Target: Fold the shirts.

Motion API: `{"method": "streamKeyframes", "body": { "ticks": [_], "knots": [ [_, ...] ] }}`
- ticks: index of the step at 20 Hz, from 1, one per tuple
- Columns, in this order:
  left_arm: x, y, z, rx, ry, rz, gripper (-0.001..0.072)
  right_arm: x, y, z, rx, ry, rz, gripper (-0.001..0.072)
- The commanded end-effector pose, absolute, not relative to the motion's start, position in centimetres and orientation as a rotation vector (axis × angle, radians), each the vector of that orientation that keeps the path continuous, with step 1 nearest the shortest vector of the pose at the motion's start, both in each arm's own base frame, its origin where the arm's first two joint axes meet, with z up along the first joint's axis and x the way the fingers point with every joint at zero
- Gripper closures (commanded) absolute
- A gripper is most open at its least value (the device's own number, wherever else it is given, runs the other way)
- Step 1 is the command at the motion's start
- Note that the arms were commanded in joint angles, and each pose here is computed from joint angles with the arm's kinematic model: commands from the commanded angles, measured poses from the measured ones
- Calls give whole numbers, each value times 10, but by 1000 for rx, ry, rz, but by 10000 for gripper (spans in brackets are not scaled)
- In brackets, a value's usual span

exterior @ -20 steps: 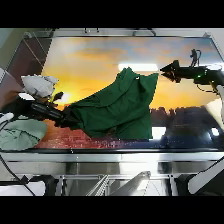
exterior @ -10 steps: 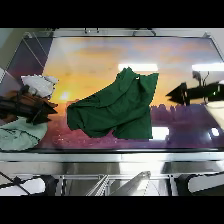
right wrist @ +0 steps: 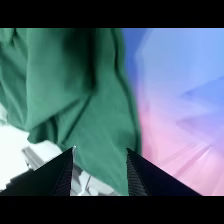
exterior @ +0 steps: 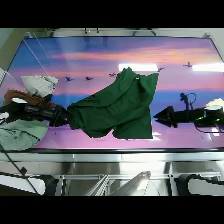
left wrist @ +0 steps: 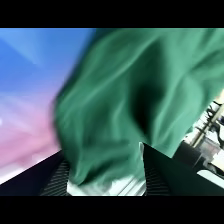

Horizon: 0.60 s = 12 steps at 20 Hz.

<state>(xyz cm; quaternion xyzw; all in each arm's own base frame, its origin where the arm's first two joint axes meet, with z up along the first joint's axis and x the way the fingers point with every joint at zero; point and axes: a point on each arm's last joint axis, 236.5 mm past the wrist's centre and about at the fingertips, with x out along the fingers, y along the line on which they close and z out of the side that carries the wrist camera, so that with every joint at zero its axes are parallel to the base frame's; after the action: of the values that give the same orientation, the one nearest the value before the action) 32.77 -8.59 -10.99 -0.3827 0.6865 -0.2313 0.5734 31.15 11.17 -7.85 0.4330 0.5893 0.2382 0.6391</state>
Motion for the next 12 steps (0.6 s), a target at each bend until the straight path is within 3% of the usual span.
{"method": "streamKeyframes", "body": {
  "ticks": [1, 3, 12],
  "knots": [
    [350, -106, -117, -847, 1584, -594, 314, 294, 131, -84, 981, 1385, 576, 333],
    [350, -109, -111, -838, 1589, -623, 702, 285, 135, -92, 962, 1416, 565, 332],
    [333, -108, -93, -886, 1645, -702, 684, 247, 108, -116, 874, 1566, 465, 332]
  ]
}}
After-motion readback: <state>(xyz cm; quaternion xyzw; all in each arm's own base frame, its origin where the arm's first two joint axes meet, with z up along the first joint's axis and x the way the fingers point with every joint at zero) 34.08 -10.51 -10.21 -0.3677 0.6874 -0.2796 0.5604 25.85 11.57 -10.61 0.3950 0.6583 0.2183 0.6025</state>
